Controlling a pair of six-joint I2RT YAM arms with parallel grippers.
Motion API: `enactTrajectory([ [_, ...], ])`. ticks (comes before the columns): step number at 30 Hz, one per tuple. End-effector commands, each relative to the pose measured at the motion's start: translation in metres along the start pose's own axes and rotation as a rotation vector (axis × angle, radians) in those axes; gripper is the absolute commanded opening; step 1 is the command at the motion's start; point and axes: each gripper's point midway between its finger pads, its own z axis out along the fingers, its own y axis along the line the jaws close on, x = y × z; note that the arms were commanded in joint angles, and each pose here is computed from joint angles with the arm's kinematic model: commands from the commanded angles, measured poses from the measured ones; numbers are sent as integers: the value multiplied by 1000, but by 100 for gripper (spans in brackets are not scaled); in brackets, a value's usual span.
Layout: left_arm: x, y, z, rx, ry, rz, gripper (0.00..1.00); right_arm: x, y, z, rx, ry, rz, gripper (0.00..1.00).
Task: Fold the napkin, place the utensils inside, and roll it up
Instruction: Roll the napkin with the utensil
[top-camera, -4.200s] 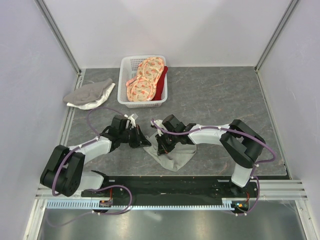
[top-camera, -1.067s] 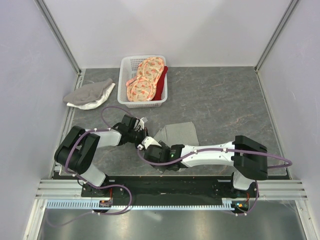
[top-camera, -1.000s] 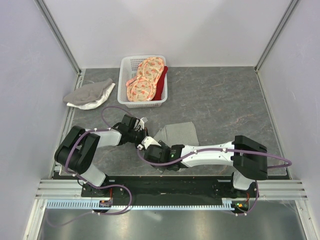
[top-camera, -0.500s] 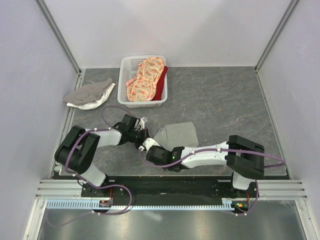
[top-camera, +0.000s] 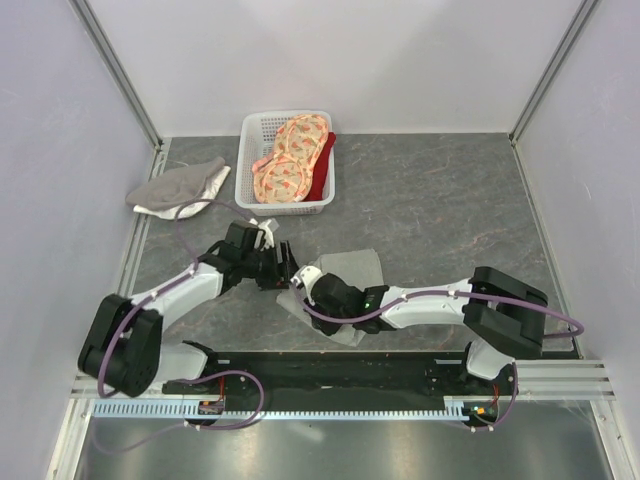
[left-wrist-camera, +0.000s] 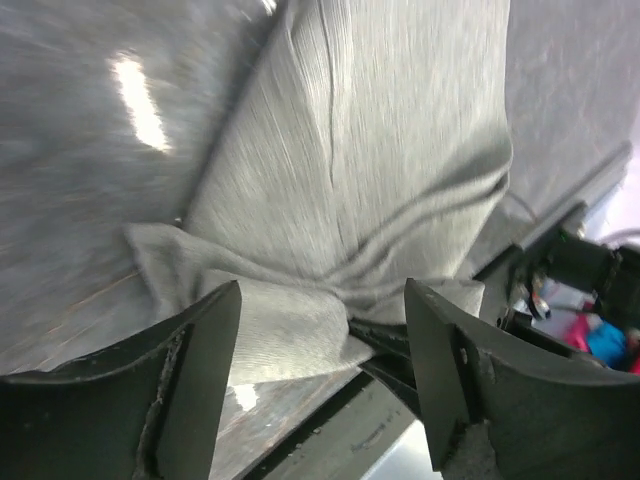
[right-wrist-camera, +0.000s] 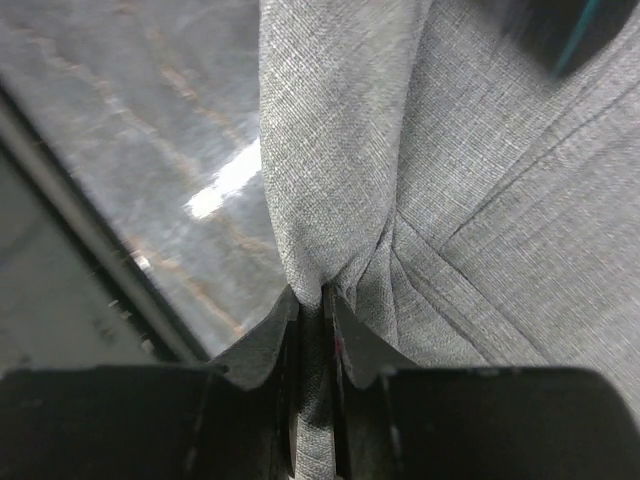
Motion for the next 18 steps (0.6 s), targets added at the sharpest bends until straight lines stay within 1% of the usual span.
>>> enactTrajectory([
  [1,-22,17,-25,-130,-147,71,76,65,25,-11,-233,215,83,15],
  [3,-26,17,-33,-139,-191,71,76,64,24,-14,-283,212,117,14],
  [4,-21,20,-33,-144,-189,60,76,64,24,-16,-301,212,130,13],
  [5,-21,21,-34,-144,-196,61,76,58,20,-14,-321,183,151,13],
  [6,-20,17,-36,-126,-206,70,76,59,24,-17,-366,189,172,13],
  [8,-15,17,-36,-109,-207,72,76,57,19,-17,-390,177,203,12],
  [9,-16,10,-37,-67,-220,86,75,57,20,-19,-414,184,213,12],
  [11,-8,10,-33,-37,-206,71,74,55,16,-18,-438,183,238,11],
  [12,-2,12,-29,-29,-180,59,73,57,20,-19,-477,199,257,11],
  [14,5,15,-25,-28,-148,35,72,51,17,-19,-509,180,284,11],
  [16,11,19,-20,-29,-120,18,71,52,19,-20,-551,196,313,11],
  [18,14,20,-17,-24,-108,11,70,53,14,-16,-559,202,335,11],
])
